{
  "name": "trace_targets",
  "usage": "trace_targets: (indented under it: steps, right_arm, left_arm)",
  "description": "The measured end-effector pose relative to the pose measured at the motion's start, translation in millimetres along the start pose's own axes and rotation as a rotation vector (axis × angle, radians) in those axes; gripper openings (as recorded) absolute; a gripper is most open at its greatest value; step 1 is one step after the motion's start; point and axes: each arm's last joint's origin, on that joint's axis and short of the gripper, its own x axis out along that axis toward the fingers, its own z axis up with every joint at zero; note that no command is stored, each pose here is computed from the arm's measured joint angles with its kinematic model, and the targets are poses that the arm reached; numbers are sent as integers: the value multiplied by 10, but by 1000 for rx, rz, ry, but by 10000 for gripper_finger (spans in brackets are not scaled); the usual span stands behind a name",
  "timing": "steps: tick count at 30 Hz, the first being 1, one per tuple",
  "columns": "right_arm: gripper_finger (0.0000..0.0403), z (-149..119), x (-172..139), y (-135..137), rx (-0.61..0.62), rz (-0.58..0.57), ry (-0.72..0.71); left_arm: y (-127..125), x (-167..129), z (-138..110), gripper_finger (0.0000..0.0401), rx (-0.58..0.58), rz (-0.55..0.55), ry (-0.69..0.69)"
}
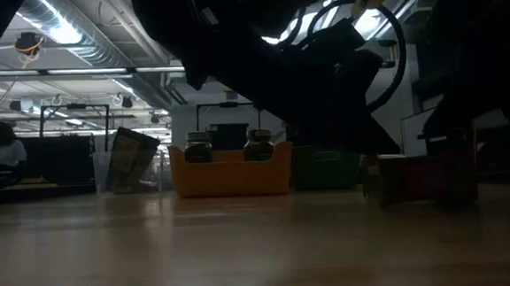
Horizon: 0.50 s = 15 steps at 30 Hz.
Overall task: Sort spices by type
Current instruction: Put the red can into the black transparent bin
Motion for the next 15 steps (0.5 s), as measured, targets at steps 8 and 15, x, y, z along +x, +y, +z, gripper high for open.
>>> trace_targets:
  steps: [8, 15]
  right_arm:
    - [154, -14, -2, 2, -60, 19, 37]
    - [154, -61, -5, -62, -54, -27, 93]
  left_arm:
    - [7, -77, 76, 24, 55, -2, -6]
    - [29, -240, 277, 24, 53, -2, -53]
